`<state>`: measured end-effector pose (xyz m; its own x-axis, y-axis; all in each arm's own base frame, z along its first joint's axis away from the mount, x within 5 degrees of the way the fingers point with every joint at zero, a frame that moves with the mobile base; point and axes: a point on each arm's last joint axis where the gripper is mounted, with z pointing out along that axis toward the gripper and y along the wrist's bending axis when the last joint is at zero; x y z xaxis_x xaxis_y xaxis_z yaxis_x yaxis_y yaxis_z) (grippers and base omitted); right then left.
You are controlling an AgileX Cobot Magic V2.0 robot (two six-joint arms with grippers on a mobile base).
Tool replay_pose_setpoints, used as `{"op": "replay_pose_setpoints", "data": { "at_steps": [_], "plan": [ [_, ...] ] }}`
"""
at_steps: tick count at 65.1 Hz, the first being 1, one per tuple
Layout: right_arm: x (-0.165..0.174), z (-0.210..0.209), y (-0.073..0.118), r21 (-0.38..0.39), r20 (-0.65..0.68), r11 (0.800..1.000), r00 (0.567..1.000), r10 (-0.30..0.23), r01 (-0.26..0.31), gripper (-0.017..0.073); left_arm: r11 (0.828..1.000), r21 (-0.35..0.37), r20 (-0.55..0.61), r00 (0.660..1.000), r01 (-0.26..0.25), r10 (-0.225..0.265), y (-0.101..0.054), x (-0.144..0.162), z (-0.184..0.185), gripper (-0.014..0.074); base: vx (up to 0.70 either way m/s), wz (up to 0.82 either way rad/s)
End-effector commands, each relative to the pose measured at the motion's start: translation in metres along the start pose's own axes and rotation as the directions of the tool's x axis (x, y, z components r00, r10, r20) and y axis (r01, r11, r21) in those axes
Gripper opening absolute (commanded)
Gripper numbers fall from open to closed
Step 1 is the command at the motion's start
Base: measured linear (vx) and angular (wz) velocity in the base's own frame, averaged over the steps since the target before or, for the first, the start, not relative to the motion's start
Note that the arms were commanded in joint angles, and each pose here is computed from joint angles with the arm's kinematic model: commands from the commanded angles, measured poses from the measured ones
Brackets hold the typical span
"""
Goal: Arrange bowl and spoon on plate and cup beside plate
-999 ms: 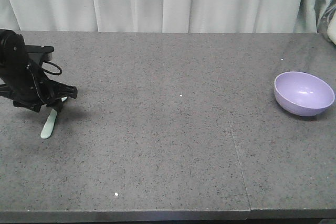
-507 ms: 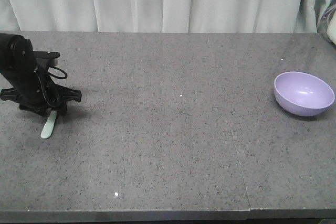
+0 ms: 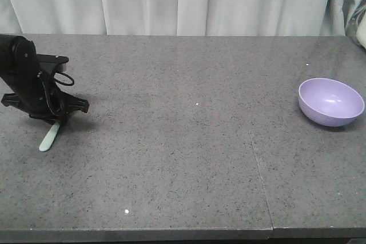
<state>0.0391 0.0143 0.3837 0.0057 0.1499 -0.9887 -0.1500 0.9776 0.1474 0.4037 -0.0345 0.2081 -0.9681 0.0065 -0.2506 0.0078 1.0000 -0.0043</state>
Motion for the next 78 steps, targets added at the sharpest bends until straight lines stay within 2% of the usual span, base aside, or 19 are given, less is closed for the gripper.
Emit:
{"op": "replay_pose_setpoints", "data": {
  "at_steps": [1,14,23,26,29,35,40,49,56,63,69,75,78],
  "plan": [
    [-0.014,0.001,0.000,0.016,0.086,1.000,0.996,-0.007,0.006,0.0476,1.000,0.002,-0.049,0.999,-0.005,0.006,-0.001,0.008,-0.013,-0.0008,0.00,0.00],
    [-0.020,0.023,-0.006,0.040,0.079,0.999,0.997,0.007,-0.010,0.0476,1.000,0.014,0.101,0.995,-0.005,0.003,0.000,0.005,-0.054,-0.0008,0.00,0.00],
    [-0.029,0.061,-0.013,0.076,-0.012,0.997,0.999,-0.032,0.032,0.0476,0.998,0.058,0.264,0.964,0.007,-0.022,-0.002,0.006,-0.100,-0.0008,0.00,0.00],
    [-0.036,0.077,-0.016,0.094,-0.042,0.993,0.997,-0.062,0.065,0.0476,0.996,0.084,0.332,0.943,0.012,-0.039,-0.003,0.007,-0.119,-0.0008,0.00,0.00],
    [-0.043,0.091,-0.019,0.112,-0.061,0.991,0.996,-0.064,0.071,0.0476,0.994,0.110,0.383,0.922,0.016,-0.057,-0.004,0.008,-0.133,-0.0008,0.00,0.00],
    [-0.060,0.118,-0.028,0.170,-0.085,0.982,0.994,-0.073,0.087,0.0476,0.987,0.162,0.503,0.859,0.015,-0.096,-0.005,0.015,-0.170,-0.0008,0.00,0.00],
    [-0.071,0.142,-0.042,0.235,-0.123,0.966,0.989,-0.084,0.111,0.0476,0.977,0.214,0.591,0.795,0.011,-0.138,-0.006,0.023,-0.200,-0.0008,0.00,0.00],
    [-0.075,0.179,-0.082,0.378,-0.248,0.920,0.969,-0.005,0.102,0.0476,0.957,0.289,0.722,0.660,-0.015,-0.208,-0.007,0.042,-0.252,-0.0008,0.00,0.00],
    [-0.062,0.208,-0.117,0.448,-0.349,0.891,0.932,0.100,0.072,0.0476,0.952,0.304,0.797,0.557,-0.040,-0.231,-0.004,0.059,-0.285,-0.0008,0.00,0.00],
    [-0.039,0.233,-0.144,0.457,-0.437,0.889,0.878,0.195,0.030,0.0476,0.954,0.293,0.841,0.492,-0.066,-0.224,-0.002,0.073,-0.305,-0.0008,0.00,0.00],
    [-0.010,0.253,-0.165,0.448,-0.478,0.893,0.830,0.288,-0.051,0.0476,0.956,0.284,0.854,0.474,-0.077,-0.215,-0.002,0.079,-0.313,-0.0008,0.00,0.00],
    [0.019,0.272,-0.182,0.436,-0.513,0.891,0.777,0.364,-0.130,0.0476,0.956,0.283,0.851,0.481,-0.079,-0.212,-0.002,0.083,-0.315,-0.0008,0.00,0.00],
    [0.031,0.279,-0.187,0.415,-0.539,0.900,0.759,0.364,-0.137,0.0476,0.956,0.283,0.847,0.488,-0.079,-0.211,-0.002,0.083,-0.314,-0.0008,0.00,0.00]
  ]
}}
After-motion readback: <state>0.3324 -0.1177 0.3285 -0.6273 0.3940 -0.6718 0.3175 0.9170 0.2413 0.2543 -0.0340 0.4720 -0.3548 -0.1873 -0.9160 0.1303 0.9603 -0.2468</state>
